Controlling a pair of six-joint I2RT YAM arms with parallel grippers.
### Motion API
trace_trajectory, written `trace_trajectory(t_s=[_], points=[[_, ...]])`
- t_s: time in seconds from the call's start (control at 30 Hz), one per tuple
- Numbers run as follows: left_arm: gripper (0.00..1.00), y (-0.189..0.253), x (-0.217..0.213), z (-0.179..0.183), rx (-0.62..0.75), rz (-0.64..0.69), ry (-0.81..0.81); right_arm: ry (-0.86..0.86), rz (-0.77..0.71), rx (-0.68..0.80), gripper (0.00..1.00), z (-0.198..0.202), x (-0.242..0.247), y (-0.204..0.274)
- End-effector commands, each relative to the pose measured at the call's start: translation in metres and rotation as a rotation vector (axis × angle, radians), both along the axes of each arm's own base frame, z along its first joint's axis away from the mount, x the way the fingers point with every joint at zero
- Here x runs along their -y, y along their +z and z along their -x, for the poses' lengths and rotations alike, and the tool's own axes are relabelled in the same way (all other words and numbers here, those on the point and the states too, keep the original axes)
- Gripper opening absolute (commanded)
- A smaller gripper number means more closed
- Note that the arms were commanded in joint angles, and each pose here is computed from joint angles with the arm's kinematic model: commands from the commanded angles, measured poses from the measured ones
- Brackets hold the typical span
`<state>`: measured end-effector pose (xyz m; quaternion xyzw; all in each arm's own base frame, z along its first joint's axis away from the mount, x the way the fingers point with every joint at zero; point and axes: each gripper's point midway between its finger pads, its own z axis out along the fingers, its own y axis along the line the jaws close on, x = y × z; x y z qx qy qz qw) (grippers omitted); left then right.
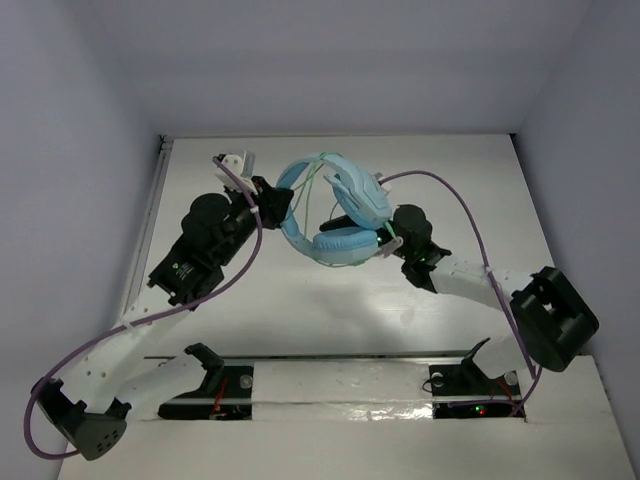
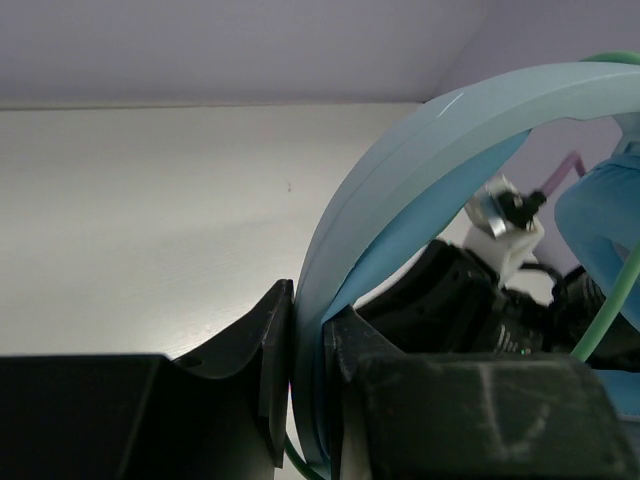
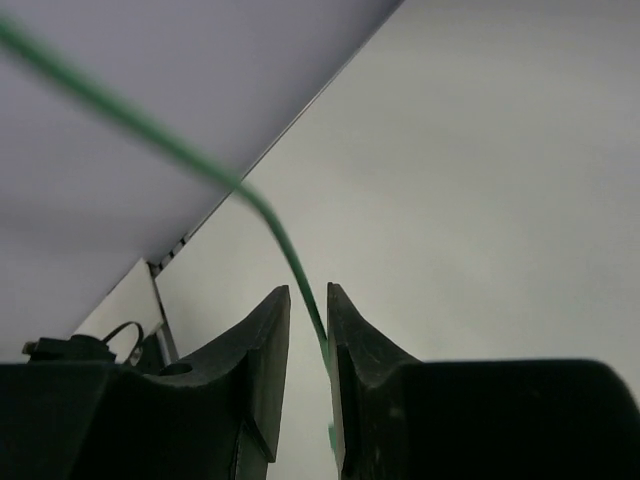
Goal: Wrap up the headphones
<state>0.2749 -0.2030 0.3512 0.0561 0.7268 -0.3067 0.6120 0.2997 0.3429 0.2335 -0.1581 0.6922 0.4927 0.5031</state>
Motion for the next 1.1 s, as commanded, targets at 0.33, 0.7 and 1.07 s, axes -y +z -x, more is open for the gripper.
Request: trace_trajectory(t_s=[0.33, 0.7, 1.07], points=[[0.0, 0.061, -0.022, -0.024, 0.092, 0.338, 0.211, 0.159, -0.197, -0.105, 0.08, 0.039, -0.007, -0.011], [0.0, 0.007, -0.015, -0.037, 0.004, 0.255, 0.247, 0.0, -0.188, -0.17, 0.04, 0.049, 0.031, -0.029], [0.0, -0.02, 0.07, -0.019, -0.076, 0.198, 0.057, -0.698, -0.149, -0.172, 0.05, 0.041, 0.18, -0.014]])
